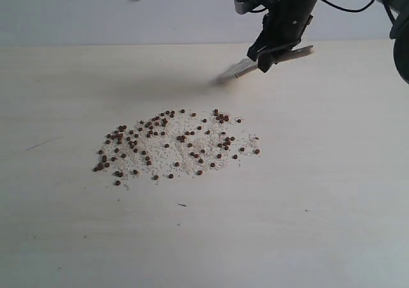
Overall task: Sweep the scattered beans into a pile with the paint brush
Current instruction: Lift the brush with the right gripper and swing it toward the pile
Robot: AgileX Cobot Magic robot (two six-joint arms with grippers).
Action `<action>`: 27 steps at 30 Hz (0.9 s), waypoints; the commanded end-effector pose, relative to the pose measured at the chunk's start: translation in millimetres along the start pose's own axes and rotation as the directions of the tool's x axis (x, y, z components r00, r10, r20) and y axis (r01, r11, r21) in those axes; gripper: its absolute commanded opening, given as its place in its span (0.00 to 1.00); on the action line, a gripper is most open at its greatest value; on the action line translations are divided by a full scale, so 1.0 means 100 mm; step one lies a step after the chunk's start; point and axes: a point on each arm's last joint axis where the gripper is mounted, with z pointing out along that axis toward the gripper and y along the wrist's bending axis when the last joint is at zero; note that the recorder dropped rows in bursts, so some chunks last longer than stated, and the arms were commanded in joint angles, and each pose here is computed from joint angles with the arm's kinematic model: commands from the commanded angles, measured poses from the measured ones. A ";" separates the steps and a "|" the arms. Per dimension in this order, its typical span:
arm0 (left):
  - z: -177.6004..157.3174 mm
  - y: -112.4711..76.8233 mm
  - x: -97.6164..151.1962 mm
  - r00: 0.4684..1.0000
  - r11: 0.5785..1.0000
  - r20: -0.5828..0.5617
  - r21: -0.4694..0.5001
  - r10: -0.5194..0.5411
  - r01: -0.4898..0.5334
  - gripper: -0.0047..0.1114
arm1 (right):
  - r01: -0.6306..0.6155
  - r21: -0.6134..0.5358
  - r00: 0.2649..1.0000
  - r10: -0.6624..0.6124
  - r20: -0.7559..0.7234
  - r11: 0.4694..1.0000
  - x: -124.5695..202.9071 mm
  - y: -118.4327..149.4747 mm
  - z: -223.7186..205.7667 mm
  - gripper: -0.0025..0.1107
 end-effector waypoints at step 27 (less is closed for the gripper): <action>0.00 0.00 0.01 1.000 1.000 -0.005 -0.002 -0.005 0.005 0.04 | -0.215 0.055 0.925 0.186 0.331 0.975 0.84 0.63 -1.58 0.02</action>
